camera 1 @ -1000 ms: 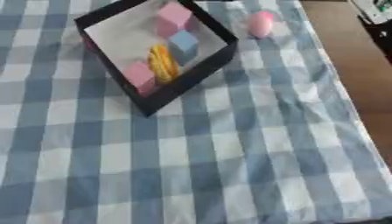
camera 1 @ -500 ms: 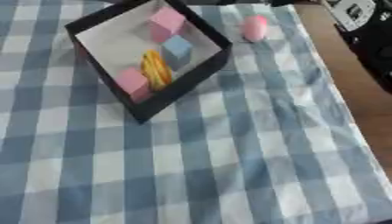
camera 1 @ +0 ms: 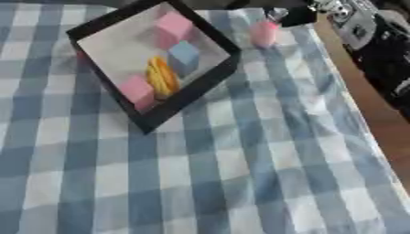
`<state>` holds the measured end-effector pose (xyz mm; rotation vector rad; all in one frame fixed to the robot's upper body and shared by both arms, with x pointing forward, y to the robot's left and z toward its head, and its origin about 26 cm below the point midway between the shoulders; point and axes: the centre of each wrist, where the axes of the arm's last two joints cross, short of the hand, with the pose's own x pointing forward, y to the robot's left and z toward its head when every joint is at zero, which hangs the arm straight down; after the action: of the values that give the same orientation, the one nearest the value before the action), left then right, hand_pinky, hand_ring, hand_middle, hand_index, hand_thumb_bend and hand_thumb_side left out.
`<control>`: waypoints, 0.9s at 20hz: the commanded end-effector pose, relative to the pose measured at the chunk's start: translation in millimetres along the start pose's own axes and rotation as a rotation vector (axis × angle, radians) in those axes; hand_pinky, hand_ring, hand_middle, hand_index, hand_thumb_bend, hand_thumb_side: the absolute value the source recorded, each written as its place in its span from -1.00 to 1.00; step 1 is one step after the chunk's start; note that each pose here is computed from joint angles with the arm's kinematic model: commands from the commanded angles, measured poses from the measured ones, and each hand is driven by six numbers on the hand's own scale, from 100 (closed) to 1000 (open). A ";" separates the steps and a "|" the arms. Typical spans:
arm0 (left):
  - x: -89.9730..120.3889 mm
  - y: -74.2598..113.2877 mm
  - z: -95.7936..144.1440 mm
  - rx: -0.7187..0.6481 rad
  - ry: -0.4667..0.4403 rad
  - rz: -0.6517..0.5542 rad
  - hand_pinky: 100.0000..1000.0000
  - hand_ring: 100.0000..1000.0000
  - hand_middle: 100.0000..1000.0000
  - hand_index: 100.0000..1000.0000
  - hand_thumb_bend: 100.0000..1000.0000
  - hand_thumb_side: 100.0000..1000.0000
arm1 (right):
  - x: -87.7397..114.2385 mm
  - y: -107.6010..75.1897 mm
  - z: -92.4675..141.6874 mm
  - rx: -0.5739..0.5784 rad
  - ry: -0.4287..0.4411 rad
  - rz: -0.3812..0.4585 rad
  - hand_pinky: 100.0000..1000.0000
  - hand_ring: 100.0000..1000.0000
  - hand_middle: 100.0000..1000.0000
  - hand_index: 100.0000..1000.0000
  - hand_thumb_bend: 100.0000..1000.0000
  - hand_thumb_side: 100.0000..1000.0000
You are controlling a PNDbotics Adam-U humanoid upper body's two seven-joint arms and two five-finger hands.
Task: Pick up objects on the table and place them in the box.
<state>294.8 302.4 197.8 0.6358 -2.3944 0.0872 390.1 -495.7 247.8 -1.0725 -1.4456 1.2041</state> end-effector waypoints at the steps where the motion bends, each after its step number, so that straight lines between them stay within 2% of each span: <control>1: 6.1 1.7 -3.5 -0.010 -0.027 0.000 0.81 0.42 0.28 0.74 -1.00 0.24 | -4.6 -15.6 3.0 0.008 0.009 0.038 0.74 0.70 0.63 0.82 -1.00 -0.12; 2: 6.1 1.6 -3.5 -0.012 -0.027 0.000 0.81 0.42 0.28 0.74 -1.00 0.24 | -4.7 -15.6 2.7 0.020 0.005 0.036 0.74 0.70 0.62 0.82 -1.00 -0.16; 4: 6.2 1.3 -3.5 -0.016 -0.027 0.001 0.81 0.42 0.28 0.74 -1.00 0.24 | -4.9 -14.9 2.2 0.043 -0.002 0.026 0.74 0.69 0.61 0.82 -1.00 -0.10; 11: 5.6 1.7 -2.4 -0.025 -0.022 -0.005 0.81 0.42 0.28 0.74 -1.00 0.25 | -6.3 -7.9 0.5 0.107 -0.022 -0.049 0.74 0.68 0.61 0.83 -1.00 0.38; 14: 5.6 1.4 -2.2 -0.026 -0.022 -0.005 0.81 0.42 0.27 0.74 -1.00 0.25 | -4.7 -5.6 -1.5 0.121 -0.031 -0.066 0.75 0.69 0.61 0.84 -1.00 0.47; 18: 5.9 0.9 -2.5 -0.027 -0.024 -0.004 0.81 0.42 0.27 0.74 -1.00 0.25 | 1.5 -5.4 -6.1 0.123 -0.054 -0.047 0.75 0.70 0.62 0.85 -1.00 0.50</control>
<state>294.7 300.8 196.0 0.6228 -2.3844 0.0651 397.5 -492.1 237.0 -0.8834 -1.3958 1.2689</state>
